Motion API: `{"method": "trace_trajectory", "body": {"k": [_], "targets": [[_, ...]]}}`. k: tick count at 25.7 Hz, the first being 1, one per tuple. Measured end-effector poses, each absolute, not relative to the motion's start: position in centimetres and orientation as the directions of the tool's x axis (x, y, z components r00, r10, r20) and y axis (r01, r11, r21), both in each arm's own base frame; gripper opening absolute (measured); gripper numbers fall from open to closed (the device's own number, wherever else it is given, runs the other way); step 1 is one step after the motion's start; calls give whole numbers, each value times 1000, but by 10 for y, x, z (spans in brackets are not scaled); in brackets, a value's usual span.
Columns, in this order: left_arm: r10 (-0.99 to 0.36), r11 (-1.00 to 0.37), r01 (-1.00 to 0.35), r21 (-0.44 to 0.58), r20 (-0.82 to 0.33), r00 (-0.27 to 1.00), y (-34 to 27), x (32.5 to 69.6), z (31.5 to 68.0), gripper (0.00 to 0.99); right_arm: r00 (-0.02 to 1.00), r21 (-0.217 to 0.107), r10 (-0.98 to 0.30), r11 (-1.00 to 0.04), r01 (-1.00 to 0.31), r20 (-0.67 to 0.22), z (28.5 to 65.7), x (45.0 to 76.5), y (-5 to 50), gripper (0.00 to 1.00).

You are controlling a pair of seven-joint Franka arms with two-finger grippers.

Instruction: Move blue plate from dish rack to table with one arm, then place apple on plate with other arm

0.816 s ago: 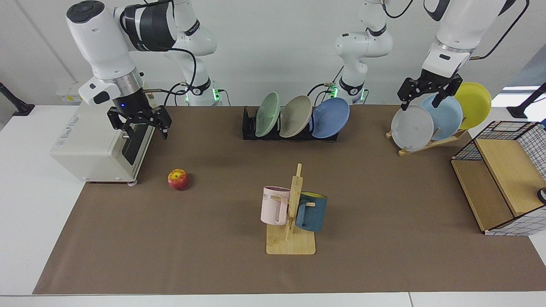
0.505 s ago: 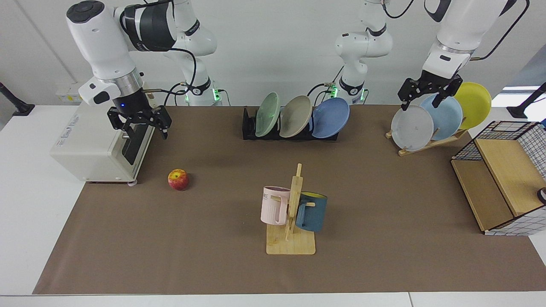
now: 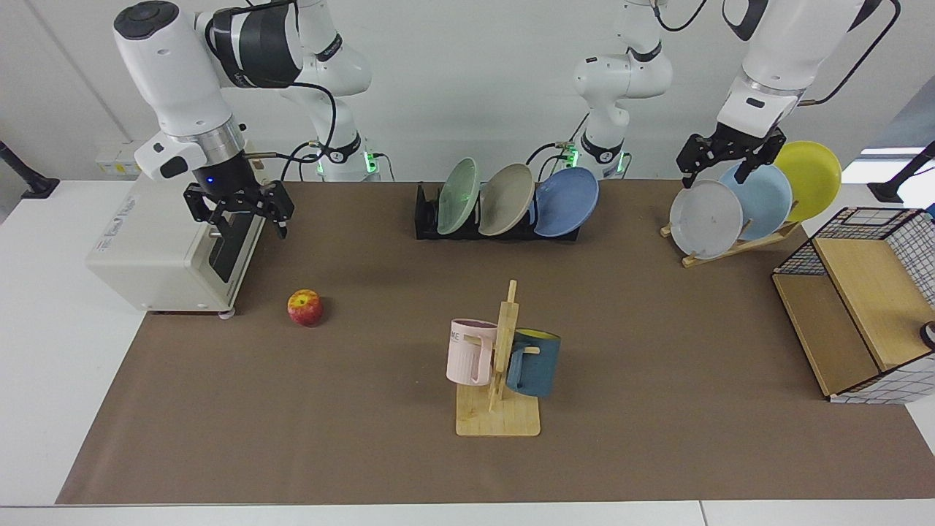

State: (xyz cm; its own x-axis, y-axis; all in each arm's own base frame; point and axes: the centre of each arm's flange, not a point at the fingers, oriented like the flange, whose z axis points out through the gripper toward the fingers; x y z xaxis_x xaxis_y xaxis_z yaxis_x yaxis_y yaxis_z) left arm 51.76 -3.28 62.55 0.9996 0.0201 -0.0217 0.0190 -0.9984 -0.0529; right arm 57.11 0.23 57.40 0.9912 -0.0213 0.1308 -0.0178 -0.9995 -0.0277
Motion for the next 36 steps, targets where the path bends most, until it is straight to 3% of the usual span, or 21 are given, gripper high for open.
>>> {"method": "trace_trajectory", "body": {"k": [6, 16, 26, 36], "targets": [[-4, -998, -6, -64, -33, 999, -46, 510, 620, 991, 991, -28, -21, -999, -18, 131, 574, 571, 2, 1000], [74, -972, 75, -224, 11, 997, -128, 458, 594, 991, 991, -28, -21, -999, -18, 131, 574, 571, 2, 1000], [118, -926, 145, -349, 97, 988, -189, 380, 496, 991, 991, -28, -21, -999, -18, 131, 574, 571, 2, 1000], [83, -923, 122, -366, 122, 989, -189, 351, 423, 991, 991, -28, -21, -999, -18, 131, 574, 571, 2, 1000]]}}
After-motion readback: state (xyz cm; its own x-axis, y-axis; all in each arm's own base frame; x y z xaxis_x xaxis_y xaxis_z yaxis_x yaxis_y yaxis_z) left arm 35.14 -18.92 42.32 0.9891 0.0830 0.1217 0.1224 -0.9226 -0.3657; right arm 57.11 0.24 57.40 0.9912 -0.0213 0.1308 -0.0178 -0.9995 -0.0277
